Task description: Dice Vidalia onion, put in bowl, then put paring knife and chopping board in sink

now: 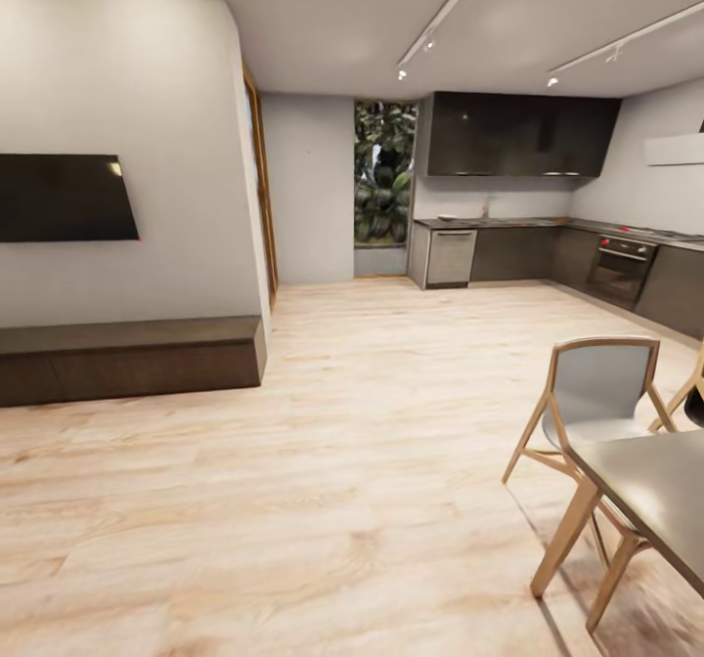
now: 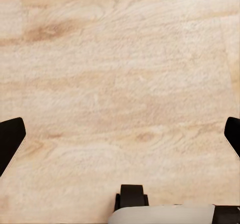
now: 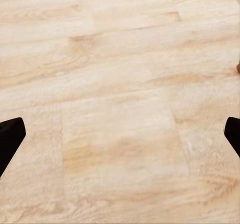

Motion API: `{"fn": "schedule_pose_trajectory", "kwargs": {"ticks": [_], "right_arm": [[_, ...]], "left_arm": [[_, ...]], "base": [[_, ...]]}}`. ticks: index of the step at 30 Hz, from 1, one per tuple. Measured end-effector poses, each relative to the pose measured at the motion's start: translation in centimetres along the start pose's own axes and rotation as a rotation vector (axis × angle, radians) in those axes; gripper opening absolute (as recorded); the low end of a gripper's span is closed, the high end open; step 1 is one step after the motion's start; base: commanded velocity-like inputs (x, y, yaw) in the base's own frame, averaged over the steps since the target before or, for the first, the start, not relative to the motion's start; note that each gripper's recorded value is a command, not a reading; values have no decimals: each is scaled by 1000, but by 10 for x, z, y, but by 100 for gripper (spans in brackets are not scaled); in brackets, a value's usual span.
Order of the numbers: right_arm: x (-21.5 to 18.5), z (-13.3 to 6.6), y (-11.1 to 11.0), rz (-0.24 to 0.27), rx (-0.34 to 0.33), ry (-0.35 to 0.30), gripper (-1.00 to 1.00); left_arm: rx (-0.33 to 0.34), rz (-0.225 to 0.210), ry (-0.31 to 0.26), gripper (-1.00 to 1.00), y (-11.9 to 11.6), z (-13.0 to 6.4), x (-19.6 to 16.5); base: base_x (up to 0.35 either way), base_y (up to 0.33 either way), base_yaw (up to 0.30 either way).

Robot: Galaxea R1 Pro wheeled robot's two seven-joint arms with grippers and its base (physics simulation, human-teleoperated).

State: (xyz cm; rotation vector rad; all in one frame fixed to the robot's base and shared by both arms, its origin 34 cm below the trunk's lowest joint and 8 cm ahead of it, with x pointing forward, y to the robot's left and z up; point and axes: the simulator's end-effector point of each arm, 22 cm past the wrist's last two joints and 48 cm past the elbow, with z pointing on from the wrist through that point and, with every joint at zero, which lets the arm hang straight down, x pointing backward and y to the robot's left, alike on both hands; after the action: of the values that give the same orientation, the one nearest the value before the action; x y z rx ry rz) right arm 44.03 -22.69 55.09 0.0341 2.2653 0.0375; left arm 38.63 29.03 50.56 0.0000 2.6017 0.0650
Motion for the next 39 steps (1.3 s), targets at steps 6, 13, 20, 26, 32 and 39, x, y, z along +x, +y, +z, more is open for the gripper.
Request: {"fn": "schedule_pose_trajectory", "kwargs": {"ticks": [6,13,20,26,32,39], "right_arm": [[0,0,0,0,0,0,100],[0,0,0,0,0,1,100],[0,0,0,0,0,1,100],[0,0,0,0,0,0,100],[0,0,0,0,0,1,100],[0,0,0,0,0,1,100]], "left_arm": [[0,0,0,100,0,0,0],[0,0,0,100,0,0,0],[0,0,0,100,0,0,0],[0,0,0,100,0,0,0],[0,0,0,100,0,0,0],[1,0,0,100,-1,0,0]], "base": [[344,2,0],[344,0,0],[344,0,0],[344,0,0],[344,0,0],[344,0,0]]}}
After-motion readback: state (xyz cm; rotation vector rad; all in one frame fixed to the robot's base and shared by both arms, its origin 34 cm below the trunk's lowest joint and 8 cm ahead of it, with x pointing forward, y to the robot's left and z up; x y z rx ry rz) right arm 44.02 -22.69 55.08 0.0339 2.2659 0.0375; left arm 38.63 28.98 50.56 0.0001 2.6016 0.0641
